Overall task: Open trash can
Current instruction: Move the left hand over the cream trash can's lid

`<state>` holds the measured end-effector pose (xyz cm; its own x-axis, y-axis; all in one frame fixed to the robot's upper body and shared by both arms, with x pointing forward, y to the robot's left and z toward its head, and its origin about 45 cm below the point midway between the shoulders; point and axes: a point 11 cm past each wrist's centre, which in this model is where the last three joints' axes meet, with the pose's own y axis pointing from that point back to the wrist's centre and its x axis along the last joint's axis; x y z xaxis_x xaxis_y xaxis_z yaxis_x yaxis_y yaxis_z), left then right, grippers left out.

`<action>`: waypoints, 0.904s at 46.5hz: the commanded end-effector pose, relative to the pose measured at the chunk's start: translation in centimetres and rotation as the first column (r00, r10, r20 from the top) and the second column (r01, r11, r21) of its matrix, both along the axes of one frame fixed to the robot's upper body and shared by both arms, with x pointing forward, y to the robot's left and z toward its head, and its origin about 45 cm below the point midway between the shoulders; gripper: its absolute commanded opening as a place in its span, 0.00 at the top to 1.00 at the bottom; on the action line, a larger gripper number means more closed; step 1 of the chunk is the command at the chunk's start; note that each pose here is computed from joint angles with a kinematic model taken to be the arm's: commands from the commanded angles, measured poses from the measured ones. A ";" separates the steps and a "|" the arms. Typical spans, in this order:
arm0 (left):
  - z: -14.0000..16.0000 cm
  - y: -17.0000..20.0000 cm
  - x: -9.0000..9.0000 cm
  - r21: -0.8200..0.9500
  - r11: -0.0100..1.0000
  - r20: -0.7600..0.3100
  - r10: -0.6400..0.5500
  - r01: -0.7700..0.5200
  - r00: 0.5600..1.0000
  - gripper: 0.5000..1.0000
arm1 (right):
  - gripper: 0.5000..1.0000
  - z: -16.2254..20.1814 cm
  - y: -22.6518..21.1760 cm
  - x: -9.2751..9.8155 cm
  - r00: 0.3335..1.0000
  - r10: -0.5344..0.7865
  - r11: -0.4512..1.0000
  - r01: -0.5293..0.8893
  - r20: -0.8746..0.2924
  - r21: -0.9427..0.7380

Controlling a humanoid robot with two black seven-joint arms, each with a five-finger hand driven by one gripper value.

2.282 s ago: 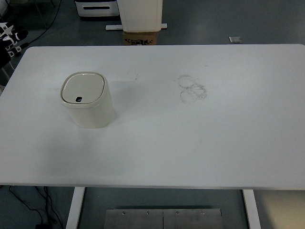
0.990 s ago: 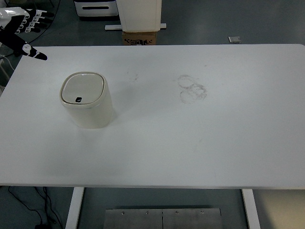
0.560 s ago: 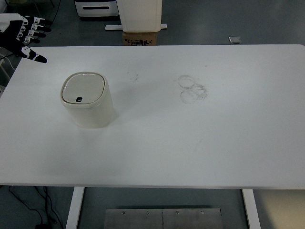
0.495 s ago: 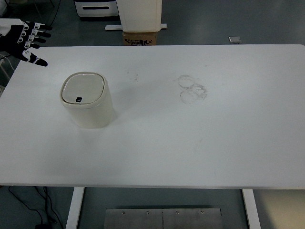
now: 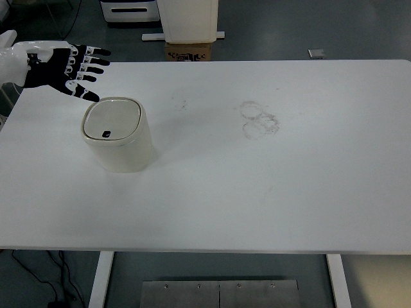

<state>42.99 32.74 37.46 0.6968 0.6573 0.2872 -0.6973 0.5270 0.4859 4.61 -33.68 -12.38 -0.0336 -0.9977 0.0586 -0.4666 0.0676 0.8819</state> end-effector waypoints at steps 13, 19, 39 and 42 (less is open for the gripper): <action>2.8 1.2 -0.5 -0.059 0.998 0.022 0.019 -0.017 1.000 0.00 | 0.02 0.0 0.0 0.0 1.000 0.000 1.000 0.000 0.000 0.000; 2.8 2.2 -0.5 0.086 0.996 0.030 0.030 -0.032 0.999 0.00 | 0.02 0.0 0.0 0.0 1.000 0.000 1.000 0.000 0.000 0.000; 3.1 -0.4 0.0 0.318 0.947 0.072 -0.066 0.040 0.995 0.00 | 0.02 0.0 0.0 0.0 1.000 0.001 1.000 -0.001 0.000 0.000; 3.0 -0.7 -0.1 0.328 0.943 0.070 -0.079 0.052 0.994 0.00 | 0.02 0.0 0.0 0.0 1.000 0.000 1.000 0.000 0.000 0.000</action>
